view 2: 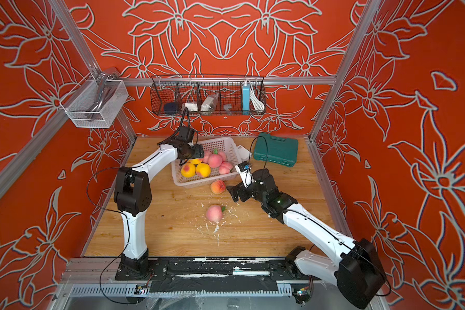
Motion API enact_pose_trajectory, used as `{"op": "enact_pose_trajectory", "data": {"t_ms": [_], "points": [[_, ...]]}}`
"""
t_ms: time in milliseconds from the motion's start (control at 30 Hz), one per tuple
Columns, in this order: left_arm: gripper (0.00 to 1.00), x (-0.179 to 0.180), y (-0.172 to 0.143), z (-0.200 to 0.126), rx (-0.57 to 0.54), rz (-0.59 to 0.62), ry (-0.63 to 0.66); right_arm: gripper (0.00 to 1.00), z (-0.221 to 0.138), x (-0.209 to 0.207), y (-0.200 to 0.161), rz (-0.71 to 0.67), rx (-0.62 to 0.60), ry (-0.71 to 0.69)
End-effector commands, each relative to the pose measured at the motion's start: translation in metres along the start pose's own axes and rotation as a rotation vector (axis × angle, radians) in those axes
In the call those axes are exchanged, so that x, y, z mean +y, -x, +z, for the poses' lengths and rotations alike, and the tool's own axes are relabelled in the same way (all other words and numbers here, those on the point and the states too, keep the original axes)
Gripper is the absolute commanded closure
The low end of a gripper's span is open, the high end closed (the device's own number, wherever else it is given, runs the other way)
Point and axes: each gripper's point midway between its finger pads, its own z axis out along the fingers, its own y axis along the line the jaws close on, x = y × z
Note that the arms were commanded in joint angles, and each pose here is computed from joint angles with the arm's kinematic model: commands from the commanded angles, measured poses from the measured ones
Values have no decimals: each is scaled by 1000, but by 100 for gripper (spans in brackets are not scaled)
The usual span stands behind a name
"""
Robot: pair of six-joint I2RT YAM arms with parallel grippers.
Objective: Put the peaches into the basket
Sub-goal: Place the peach in the basket.
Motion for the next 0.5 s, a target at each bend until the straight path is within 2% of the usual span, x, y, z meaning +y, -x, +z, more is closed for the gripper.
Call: {"op": "enact_pose_trajectory", "data": {"t_ms": [0,200,467], "points": [[17,-2,-3,2,9,5,-9,1,-5,0,9,-16,-22,-11],[15,-9,3,-15,-10,8,-37,1,-8,0,11,-12,-18,-10],[10,-8,5,-55,-55,3,-44,1,-11,6,5,11,18,16]]}}
